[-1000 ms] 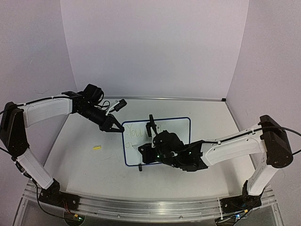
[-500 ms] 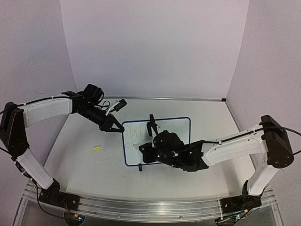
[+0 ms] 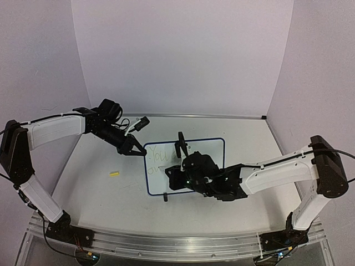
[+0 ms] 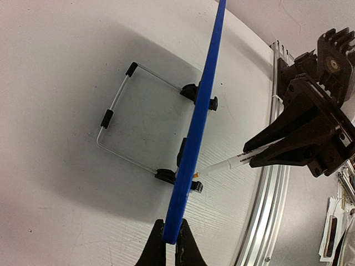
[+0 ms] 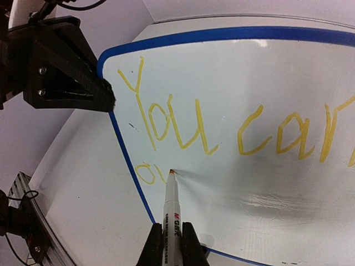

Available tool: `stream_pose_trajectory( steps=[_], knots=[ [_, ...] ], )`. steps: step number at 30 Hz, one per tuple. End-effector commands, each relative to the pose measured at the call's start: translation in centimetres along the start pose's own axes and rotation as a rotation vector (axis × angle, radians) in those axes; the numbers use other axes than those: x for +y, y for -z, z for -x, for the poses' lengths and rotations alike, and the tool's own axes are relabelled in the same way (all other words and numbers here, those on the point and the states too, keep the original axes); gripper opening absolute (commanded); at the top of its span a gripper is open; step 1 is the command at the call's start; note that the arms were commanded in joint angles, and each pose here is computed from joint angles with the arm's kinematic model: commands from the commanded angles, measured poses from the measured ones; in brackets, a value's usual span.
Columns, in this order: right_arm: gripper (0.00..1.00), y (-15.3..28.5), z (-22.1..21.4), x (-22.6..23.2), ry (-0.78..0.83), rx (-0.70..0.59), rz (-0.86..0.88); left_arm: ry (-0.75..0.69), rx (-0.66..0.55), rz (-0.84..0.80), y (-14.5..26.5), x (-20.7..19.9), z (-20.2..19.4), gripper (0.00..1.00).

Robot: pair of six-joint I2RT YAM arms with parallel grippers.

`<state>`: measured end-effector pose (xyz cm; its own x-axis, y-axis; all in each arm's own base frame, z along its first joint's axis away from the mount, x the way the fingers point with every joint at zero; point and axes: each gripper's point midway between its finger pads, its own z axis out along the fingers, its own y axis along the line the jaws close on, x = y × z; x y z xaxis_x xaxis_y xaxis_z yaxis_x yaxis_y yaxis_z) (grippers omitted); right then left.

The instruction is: Write a sentence on the whiteboard

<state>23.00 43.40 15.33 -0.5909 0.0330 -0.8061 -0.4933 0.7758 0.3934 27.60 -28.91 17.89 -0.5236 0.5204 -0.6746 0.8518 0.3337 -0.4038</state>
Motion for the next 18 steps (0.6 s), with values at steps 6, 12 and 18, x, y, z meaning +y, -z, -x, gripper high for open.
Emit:
stream_pose_trajectory(
  steps=[6,12,18],
  knots=[
    [0.0,2.2,2.0,0.7,-0.014,-0.05,0.071,-0.014,0.038,0.082,0.3,1.1,-0.5,0.0],
    [0.0,1.1,0.8,0.5,-0.018,-0.015,0.056,-0.009,0.041,0.08,0.2,1.2,-0.7,0.0],
    [0.0,0.4,0.3,0.3,-0.009,0.004,0.033,-0.008,0.043,0.079,0.1,1.2,-0.7,0.0]
  ],
)
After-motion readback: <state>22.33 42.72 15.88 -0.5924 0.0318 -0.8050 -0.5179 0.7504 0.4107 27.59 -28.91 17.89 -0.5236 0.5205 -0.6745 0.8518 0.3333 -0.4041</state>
